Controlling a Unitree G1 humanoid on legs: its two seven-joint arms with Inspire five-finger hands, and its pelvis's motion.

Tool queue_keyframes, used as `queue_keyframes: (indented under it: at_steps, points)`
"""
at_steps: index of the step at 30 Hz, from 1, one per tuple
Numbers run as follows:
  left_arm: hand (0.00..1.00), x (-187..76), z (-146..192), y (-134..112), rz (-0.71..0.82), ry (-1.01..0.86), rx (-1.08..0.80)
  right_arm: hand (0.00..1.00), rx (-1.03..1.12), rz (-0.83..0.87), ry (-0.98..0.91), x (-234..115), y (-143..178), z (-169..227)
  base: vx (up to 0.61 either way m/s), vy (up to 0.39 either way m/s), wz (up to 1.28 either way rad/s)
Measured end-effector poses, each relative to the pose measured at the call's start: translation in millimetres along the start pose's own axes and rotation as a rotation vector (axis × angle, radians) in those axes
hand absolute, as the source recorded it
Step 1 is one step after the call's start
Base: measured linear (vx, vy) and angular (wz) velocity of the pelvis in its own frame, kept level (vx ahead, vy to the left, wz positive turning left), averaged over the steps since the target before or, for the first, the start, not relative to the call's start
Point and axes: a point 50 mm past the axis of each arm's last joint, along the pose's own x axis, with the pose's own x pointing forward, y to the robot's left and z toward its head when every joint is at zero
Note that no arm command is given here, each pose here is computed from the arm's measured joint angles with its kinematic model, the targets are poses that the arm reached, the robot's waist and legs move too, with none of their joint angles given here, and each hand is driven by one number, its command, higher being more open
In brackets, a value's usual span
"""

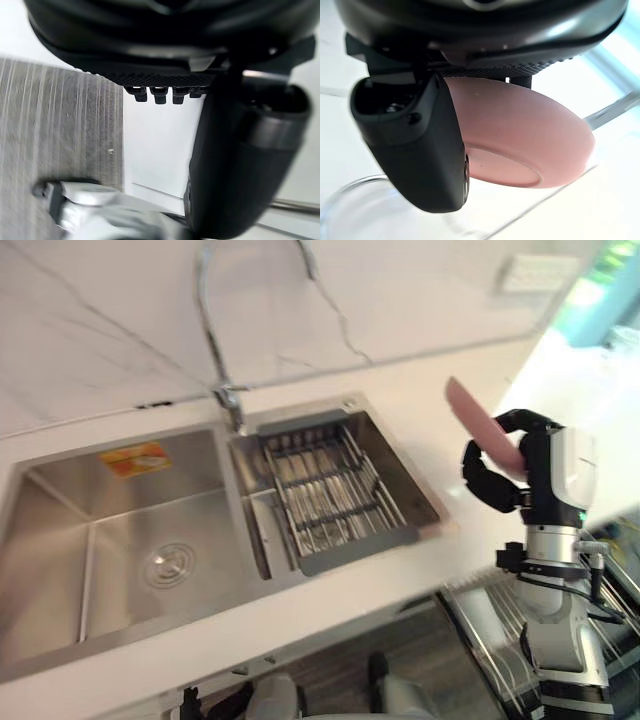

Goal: Walk over to the sink, pick up the cup, carry it to the dishwasher, place the cup inside the dishwasher, then close the dishwasher door

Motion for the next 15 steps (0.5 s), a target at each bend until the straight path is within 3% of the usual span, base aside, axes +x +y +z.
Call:
queue_keyframes:
  at_steps: [5, 10, 15]
  points:
    - [1.0, -0.4, -10.8, 20.4, 0.031, 0.066, 0.029, 0.0, -0.079, -0.009, -0.12, 16.1, -7.2, 2.4, -0.08, 0.003, -1.13]
    - [1.0, 11.3, 4.6, 29.2, 0.037, 0.061, 0.042, 0.0, -0.157, 0.027, -0.052, 22.8, -9.7, -14.0, -0.03, -0.172, -0.41]
    - [1.0, 18.9, 13.2, 52.5, 0.123, 0.093, -0.004, 0.0, -0.108, 0.085, -0.065, 24.4, -6.5, -6.0, -0.01, -0.225, -0.51]
